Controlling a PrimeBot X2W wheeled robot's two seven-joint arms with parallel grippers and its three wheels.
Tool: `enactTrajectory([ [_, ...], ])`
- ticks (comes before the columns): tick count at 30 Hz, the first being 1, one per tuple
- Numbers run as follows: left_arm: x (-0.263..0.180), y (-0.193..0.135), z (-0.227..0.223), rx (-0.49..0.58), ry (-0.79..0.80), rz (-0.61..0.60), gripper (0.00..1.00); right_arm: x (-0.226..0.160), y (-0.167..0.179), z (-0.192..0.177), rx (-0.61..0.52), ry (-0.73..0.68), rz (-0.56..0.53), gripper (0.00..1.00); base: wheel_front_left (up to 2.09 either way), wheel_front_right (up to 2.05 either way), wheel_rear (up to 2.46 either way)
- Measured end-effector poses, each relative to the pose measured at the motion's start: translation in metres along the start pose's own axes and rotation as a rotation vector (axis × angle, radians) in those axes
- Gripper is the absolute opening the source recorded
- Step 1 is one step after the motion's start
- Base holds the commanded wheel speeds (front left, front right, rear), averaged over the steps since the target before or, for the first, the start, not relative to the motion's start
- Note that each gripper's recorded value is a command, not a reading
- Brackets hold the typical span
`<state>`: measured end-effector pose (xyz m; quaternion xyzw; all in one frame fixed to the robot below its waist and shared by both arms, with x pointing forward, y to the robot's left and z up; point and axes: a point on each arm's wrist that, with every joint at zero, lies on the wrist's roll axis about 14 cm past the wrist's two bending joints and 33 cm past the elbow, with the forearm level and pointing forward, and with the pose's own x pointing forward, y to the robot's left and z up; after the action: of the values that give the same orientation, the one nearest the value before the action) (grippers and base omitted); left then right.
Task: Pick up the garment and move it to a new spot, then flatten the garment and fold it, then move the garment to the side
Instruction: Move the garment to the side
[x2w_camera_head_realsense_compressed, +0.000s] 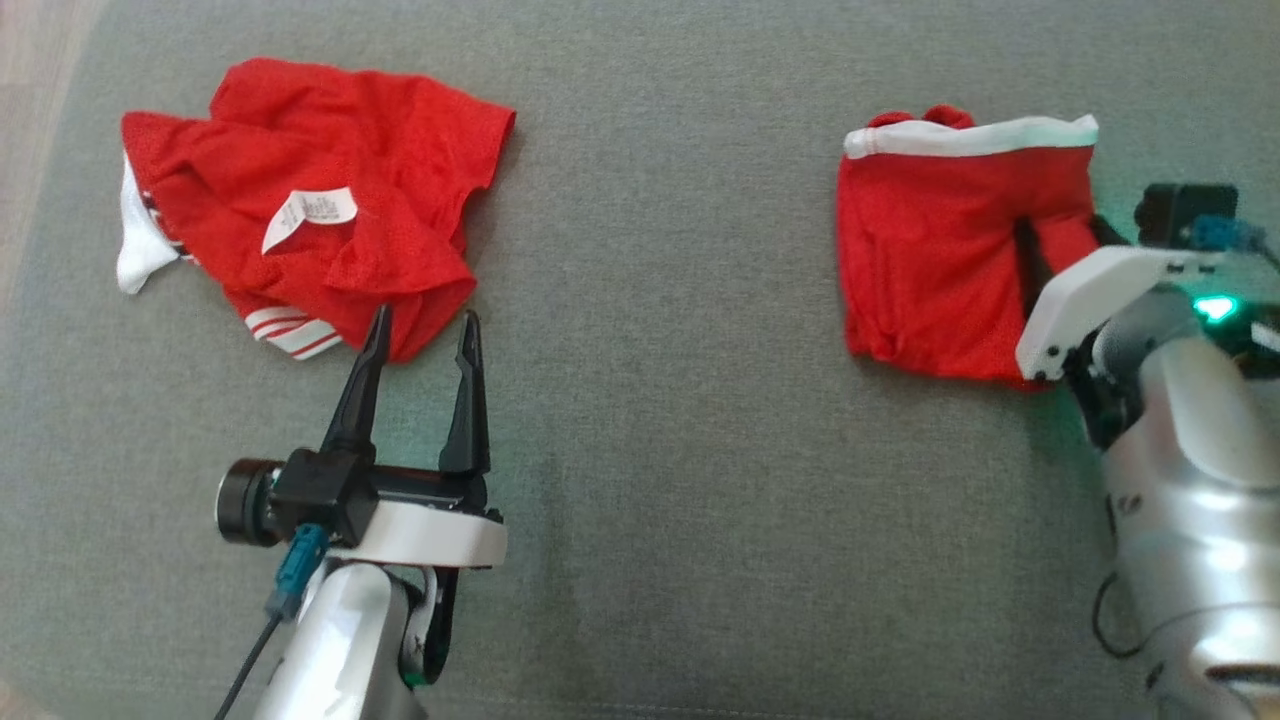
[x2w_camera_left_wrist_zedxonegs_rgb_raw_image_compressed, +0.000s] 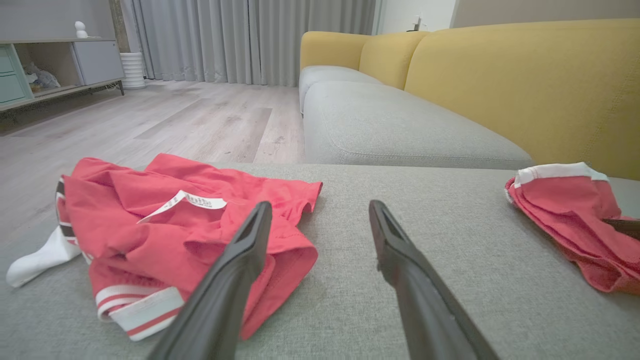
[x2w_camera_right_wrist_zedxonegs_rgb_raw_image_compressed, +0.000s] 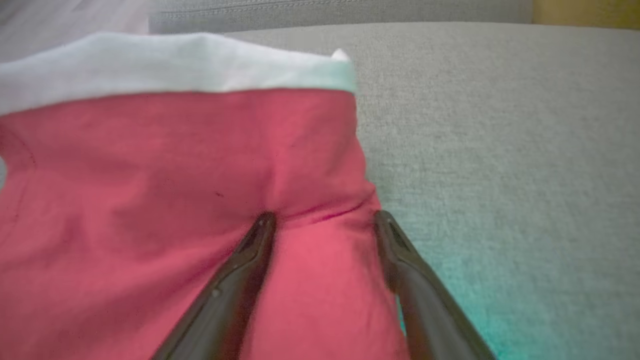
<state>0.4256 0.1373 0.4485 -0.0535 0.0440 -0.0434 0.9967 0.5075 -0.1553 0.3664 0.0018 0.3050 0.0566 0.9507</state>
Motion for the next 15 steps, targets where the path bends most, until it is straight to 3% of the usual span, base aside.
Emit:
enactTrajectory([
  [4,-0.001,0.004,-0.002,0.001,0.006,0.010,1.00,0.009,0.002,0.003,-0.019,0.048,0.010,1.00,0.00,0.00,0.00],
  [5,-0.001,0.003,-0.002,0.001,0.005,0.010,1.00,0.009,0.003,0.002,-0.019,0.058,0.014,0.82,0.00,0.00,0.00],
  [6,-0.001,0.003,-0.001,0.001,0.003,0.009,1.00,0.009,0.004,0.002,-0.005,0.065,0.018,0.20,0.00,0.00,0.00],
  [7,-0.001,0.002,0.000,0.001,0.002,0.008,1.00,0.009,0.006,0.002,0.010,0.068,0.025,0.00,0.00,0.00,0.00],
  [10,0.000,-0.001,0.002,0.000,-0.005,0.000,1.00,0.006,0.012,0.002,0.010,0.070,0.045,0.00,0.00,0.00,0.00],
  [15,0.003,-0.011,0.008,-0.005,-0.024,-0.027,1.00,-0.006,-0.001,0.007,-0.110,0.034,0.040,0.00,0.00,0.00,0.00],
])
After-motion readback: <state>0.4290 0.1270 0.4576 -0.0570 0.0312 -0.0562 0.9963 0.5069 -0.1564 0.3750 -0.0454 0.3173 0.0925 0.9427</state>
